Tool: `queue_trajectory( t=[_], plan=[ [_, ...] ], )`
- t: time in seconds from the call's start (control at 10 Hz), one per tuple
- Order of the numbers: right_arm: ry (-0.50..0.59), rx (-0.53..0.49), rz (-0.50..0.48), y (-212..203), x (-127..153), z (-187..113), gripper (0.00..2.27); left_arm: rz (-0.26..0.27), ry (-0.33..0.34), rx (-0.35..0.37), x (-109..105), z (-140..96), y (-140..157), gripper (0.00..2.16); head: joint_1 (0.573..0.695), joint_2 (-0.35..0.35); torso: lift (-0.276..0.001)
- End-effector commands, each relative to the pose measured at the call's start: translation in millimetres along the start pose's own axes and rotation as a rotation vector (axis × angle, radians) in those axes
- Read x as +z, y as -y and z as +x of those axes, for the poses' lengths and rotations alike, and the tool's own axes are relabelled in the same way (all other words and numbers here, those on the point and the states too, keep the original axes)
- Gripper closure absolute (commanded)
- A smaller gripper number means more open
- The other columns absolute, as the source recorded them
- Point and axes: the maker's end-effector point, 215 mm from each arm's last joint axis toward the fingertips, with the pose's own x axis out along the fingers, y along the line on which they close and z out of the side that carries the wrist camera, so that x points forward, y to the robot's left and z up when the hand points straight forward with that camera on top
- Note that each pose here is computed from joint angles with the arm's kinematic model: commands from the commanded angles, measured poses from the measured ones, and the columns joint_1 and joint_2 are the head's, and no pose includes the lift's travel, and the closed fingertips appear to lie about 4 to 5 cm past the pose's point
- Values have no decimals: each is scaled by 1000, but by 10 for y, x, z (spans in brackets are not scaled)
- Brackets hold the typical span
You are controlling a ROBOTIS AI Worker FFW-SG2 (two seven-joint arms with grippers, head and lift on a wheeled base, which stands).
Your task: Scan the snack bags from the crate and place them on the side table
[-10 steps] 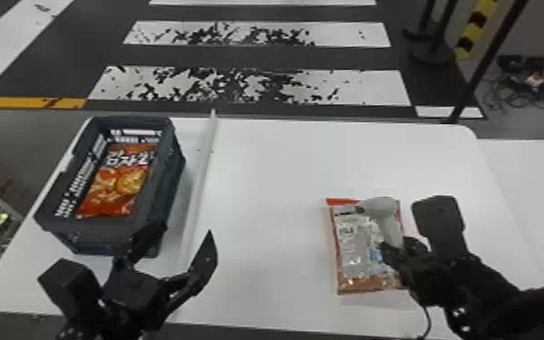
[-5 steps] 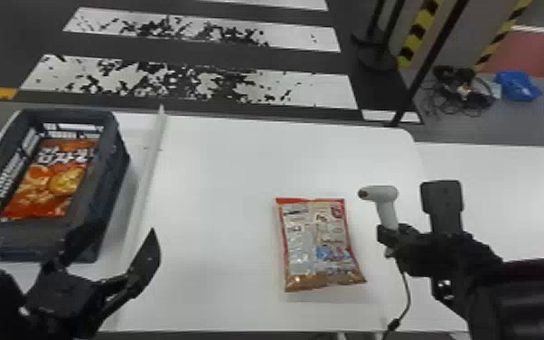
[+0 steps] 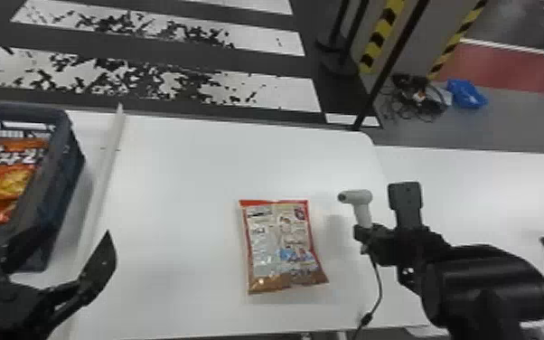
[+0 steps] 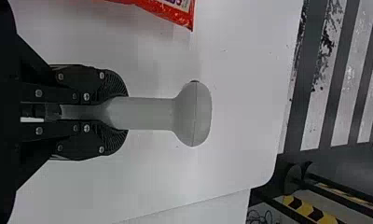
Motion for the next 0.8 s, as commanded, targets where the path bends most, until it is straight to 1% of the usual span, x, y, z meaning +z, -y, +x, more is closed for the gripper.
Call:
queue_trajectory(
  t=[0.0,0.2,0.3,0.4,0.5,0.6,0.7],
  plan=[
    [-13,3,4,53,-94,103,2253,1,1,1,2,9,-8,83,695,-240,-50],
    [-16,-1,4,82,-157,168,2253,-2,-2,1,-4,22,-11,83,695,-249,-50],
    [-11,0,3,78,-147,182,2199,-2,-2,1,-5,26,-13,83,695,-253,-50],
    [-12,2,4,72,-170,203,2078,-2,-2,1,-5,26,-13,83,695,-256,-50],
    [-21,1,6,79,-209,224,1909,-1,-2,1,-6,26,-14,83,695,-256,-50],
    [-35,2,7,73,-266,236,1666,-1,-3,1,-12,21,-13,83,695,-257,-50],
    [-37,9,14,49,-281,242,1035,-2,-3,1,-11,21,-13,83,695,-257,-50]
  ],
)
